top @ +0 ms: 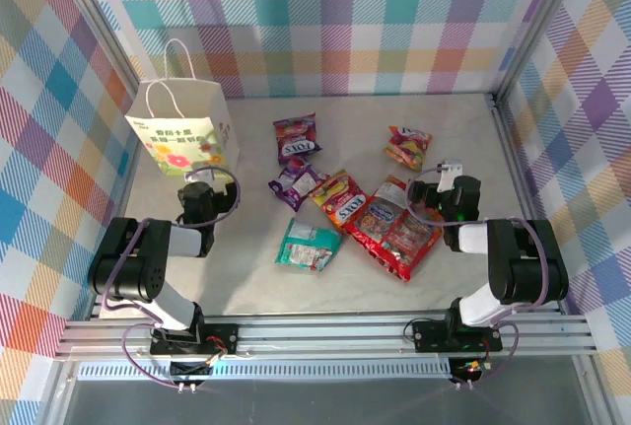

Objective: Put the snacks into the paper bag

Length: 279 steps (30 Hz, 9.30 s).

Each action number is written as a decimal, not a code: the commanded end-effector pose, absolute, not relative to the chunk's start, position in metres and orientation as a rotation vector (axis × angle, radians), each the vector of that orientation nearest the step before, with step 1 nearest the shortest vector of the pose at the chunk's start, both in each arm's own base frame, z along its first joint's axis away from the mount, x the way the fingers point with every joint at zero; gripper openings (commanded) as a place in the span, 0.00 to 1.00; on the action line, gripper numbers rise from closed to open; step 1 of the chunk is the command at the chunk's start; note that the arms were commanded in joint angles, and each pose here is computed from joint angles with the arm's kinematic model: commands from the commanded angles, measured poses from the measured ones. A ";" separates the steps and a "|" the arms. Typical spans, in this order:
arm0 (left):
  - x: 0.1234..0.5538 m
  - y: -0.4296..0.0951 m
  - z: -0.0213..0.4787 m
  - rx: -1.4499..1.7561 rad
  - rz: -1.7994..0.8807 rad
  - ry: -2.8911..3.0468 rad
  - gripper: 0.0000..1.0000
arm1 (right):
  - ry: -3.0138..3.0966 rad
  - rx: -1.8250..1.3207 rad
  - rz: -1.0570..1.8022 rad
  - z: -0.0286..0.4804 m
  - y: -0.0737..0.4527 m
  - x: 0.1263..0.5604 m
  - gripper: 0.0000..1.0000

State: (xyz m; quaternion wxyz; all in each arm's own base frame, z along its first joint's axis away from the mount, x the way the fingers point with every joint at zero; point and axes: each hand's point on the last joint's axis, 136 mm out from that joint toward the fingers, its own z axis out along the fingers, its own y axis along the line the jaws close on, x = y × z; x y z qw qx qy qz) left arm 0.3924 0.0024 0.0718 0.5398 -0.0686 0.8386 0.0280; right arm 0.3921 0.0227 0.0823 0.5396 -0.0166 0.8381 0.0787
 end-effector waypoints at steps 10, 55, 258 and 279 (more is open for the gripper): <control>0.399 -0.002 0.083 -0.142 0.053 1.948 1.00 | 1.950 -0.063 0.193 0.092 0.025 0.398 0.99; 0.362 0.003 0.225 -0.288 0.088 2.030 0.95 | 2.056 0.130 0.099 0.176 0.010 0.369 0.99; 0.228 -0.028 0.267 -0.757 0.091 2.385 0.50 | 2.252 -0.423 0.349 0.249 0.143 0.278 0.99; 0.218 -0.031 0.254 -0.589 0.138 2.501 0.22 | 2.285 -0.440 0.678 0.249 0.190 0.274 0.99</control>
